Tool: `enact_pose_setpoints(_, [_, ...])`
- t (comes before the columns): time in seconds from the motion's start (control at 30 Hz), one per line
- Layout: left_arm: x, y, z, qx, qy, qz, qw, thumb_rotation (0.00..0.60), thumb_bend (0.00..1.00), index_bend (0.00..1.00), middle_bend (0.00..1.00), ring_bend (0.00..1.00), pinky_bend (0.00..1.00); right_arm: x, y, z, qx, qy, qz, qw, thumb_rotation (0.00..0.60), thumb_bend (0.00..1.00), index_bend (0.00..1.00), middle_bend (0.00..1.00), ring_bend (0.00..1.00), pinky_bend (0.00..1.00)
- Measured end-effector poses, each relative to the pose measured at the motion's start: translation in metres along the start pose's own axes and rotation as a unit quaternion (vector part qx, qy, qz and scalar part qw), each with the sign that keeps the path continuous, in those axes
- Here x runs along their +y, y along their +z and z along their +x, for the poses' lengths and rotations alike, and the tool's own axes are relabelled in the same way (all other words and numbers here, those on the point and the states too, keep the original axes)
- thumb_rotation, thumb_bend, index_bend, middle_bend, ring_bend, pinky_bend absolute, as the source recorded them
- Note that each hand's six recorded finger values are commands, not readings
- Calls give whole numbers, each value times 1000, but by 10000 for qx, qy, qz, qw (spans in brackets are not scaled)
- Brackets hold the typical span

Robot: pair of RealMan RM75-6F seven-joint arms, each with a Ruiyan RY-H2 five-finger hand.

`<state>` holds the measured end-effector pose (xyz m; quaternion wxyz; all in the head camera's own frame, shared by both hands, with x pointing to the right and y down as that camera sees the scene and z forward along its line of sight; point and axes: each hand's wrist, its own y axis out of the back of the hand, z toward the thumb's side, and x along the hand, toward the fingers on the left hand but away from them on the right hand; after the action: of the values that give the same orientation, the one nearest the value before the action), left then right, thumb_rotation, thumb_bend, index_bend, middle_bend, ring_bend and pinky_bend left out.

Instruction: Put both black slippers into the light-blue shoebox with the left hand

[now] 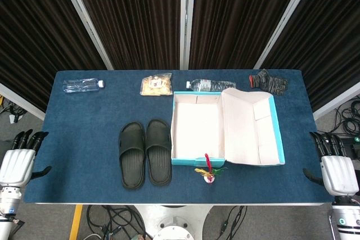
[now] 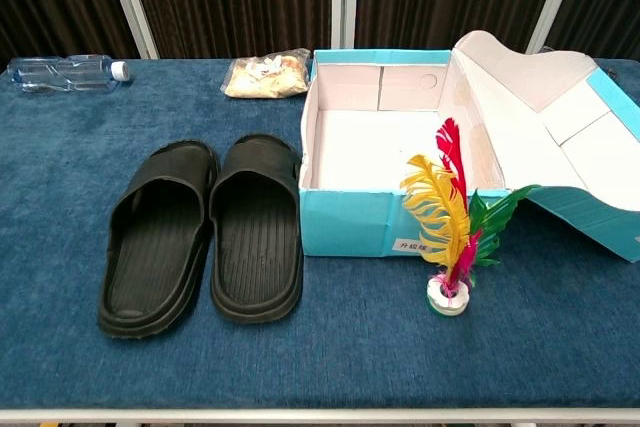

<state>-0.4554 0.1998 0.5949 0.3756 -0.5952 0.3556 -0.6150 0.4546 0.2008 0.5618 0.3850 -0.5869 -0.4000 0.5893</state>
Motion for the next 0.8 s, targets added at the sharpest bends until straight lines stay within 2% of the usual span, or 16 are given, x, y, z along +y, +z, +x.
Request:
enact_pose_setpoints(0.23, [5, 5, 1, -61, 142, -45, 9999, 600, 127, 111, 122, 41, 72, 2, 1, 0, 32, -39, -11, 10000, 600, 60, 0, 107, 0, 32])
enact_pose_setpoints(0.43, [18, 19, 12, -339, 339, -156, 9987, 600, 127, 111, 122, 47, 80, 8, 0, -1, 77, -134, -12, 9999, 600, 60, 0, 106, 0, 33])
enact_pose_setpoints(0.53, [26, 30, 23, -544, 400, -357, 9971, 600, 127, 116, 122, 125, 118, 14, -2, -2, 102, -215, 29, 9997, 600, 60, 0, 101, 0, 32])
enact_pose_setpoints(0.6, [31, 40, 34, -735, 388, -529, 9951, 600, 126, 123, 122, 202, 183, 17, -3, -3, 105, -226, 64, 9997, 600, 59, 0, 98, 0, 33])
enact_pose_setpoints(0.8, [45, 80, 72, -1362, 154, -736, 9878, 600, 125, 132, 137, 508, 611, 23, -2, -6, 172, -259, 106, 9995, 600, 59, 0, 95, 0, 33])
